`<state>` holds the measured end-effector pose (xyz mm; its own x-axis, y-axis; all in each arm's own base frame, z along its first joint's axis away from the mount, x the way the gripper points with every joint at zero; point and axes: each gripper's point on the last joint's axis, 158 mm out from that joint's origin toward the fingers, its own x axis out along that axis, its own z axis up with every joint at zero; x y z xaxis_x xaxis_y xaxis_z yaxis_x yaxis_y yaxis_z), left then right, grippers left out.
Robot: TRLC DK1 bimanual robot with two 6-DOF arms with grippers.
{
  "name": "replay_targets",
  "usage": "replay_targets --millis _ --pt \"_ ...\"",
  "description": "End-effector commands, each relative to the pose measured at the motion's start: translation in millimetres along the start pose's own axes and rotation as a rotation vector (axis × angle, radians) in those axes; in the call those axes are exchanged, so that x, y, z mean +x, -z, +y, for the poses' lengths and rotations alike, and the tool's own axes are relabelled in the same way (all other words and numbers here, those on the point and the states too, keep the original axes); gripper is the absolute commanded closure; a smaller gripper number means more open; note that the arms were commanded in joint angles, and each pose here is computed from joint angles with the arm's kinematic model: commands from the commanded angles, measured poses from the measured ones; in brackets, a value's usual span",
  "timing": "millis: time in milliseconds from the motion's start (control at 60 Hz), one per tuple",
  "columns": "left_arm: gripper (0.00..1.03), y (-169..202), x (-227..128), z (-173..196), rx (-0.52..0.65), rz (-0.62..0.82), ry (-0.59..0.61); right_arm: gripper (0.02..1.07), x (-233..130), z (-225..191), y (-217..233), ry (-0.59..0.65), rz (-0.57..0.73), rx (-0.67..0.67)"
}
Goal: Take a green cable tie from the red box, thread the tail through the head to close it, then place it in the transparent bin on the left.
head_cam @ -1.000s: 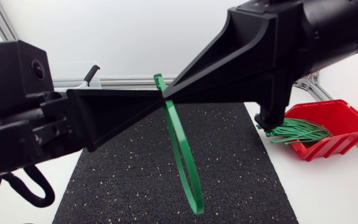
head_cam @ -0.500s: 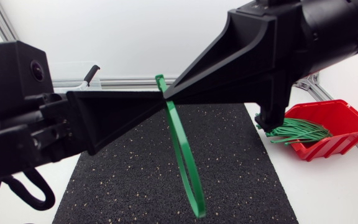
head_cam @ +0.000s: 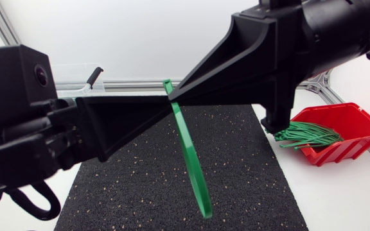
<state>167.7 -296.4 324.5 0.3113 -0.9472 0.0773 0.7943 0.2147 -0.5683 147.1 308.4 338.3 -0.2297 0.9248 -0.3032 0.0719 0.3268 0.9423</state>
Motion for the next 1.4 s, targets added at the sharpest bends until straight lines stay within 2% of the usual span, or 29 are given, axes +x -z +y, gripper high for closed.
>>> replay_targets --millis 0,317,883,1383 --pt "1.00 -5 0 -19 0.049 -0.011 0.048 1.01 -1 -1 -13 0.011 -0.019 0.050" --pt "1.00 -5 -2 -24 0.072 -0.019 0.041 1.01 2 -2 -29 0.038 -0.042 0.102" --pt "1.00 -10 -2 -5 0.093 -0.043 -0.015 1.01 -11 -23 -29 0.038 -0.113 0.176" --pt "1.00 -8 -3 -15 0.100 -0.041 0.003 1.01 8 -44 -56 0.068 -0.086 0.235"
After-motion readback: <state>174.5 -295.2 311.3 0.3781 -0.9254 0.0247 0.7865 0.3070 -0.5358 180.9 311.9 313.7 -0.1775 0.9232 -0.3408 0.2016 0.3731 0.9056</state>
